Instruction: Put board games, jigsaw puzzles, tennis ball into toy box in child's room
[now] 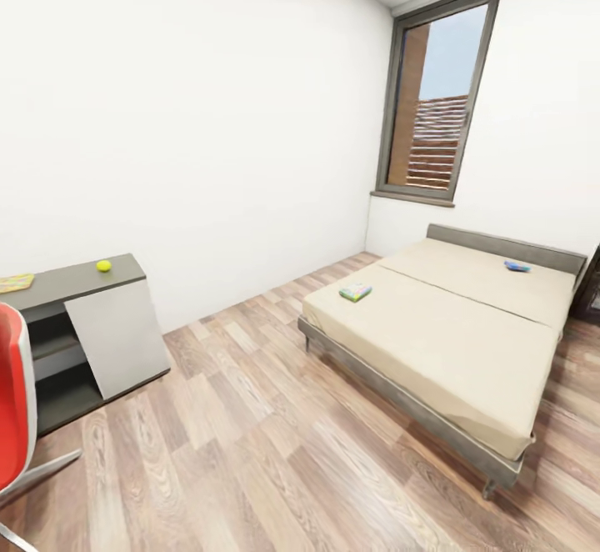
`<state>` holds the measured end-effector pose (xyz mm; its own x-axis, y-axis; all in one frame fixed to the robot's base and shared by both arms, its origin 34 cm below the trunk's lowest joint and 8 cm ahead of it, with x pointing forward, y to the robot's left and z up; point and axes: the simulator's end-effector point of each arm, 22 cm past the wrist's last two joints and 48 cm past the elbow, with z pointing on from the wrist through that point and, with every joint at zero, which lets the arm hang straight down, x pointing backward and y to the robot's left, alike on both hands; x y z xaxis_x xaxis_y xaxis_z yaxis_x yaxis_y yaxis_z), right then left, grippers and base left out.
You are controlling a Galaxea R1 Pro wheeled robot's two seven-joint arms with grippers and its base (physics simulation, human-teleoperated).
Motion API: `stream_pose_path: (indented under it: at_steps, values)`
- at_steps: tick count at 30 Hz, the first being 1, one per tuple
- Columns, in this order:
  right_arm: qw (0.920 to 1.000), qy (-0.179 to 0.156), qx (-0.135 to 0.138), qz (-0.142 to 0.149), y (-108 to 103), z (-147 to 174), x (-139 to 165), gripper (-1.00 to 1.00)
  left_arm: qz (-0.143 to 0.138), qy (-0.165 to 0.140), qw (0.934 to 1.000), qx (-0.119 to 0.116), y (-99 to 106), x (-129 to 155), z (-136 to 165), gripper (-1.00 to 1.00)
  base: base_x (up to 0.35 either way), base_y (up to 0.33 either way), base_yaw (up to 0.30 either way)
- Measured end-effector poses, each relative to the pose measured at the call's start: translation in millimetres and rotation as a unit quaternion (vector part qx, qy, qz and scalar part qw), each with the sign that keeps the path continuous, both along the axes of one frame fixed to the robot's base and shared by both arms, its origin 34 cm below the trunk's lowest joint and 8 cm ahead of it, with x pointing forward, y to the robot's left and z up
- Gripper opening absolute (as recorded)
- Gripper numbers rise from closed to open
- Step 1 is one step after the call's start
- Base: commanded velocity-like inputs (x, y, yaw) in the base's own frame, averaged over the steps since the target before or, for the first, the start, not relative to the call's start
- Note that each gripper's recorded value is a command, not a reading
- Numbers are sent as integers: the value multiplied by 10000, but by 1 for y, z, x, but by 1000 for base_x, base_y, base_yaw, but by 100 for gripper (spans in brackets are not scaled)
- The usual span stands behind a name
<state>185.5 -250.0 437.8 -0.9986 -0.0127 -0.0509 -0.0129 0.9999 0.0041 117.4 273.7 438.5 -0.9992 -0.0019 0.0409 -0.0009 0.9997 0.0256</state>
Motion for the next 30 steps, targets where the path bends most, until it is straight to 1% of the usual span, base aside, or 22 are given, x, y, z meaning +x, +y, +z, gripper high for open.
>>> stream_pose_path:
  at_steps: [30]
  values:
    - [10000, -16, -38, -7, -5, 0, 3, 100, 28, -32, 10000, 6, 1, 3, 0, 100, 0, 0, -286]
